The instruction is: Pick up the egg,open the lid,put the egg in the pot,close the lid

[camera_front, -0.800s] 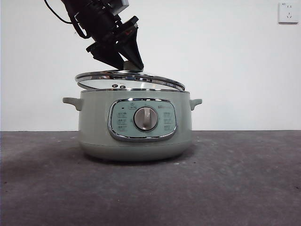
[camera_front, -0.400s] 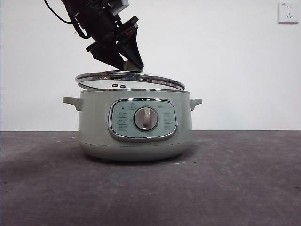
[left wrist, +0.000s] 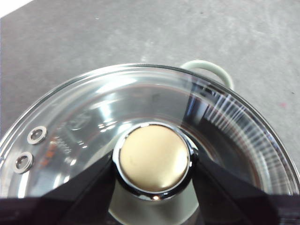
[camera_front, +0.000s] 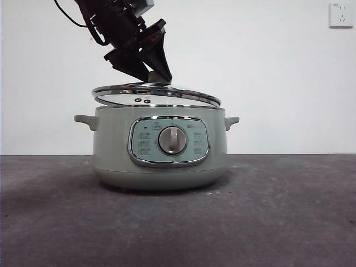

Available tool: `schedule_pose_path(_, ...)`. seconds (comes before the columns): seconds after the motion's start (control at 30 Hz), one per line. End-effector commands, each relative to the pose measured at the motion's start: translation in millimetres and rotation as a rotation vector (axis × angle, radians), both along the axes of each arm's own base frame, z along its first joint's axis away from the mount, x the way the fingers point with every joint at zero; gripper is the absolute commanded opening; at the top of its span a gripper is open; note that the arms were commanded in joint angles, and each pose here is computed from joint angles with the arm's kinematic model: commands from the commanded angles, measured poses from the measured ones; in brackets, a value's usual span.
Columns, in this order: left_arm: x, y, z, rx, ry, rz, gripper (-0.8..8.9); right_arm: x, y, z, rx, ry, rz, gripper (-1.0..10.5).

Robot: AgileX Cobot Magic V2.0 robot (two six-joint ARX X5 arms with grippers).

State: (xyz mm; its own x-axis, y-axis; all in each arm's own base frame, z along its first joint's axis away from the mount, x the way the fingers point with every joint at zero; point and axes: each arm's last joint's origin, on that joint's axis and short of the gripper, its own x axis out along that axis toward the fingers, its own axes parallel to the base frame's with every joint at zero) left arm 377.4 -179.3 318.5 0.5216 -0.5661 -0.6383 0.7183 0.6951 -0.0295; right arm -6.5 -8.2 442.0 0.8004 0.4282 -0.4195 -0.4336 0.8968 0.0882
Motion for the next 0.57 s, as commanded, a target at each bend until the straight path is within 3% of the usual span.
schedule_pose_path(0.03, 4.7, -6.5, -5.8, -0.013, -0.012, -0.017, -0.06, -1.0, -0.9, -3.8, -0.010, 0.027, -0.008, 4.7)
schedule_pose_path(0.37, 6.5, -7.9, -11.8, -0.007, 0.012, -0.008, -0.06, -1.0, -0.9, -3.8, -0.013, 0.026, -0.010, 4.7)
schedule_pose_path(0.57, 3.4, -3.8, -17.0, 0.068, 0.047, 0.006, -0.07, -1.0, -0.9, -3.8, -0.014, 0.026, -0.009, 4.7)
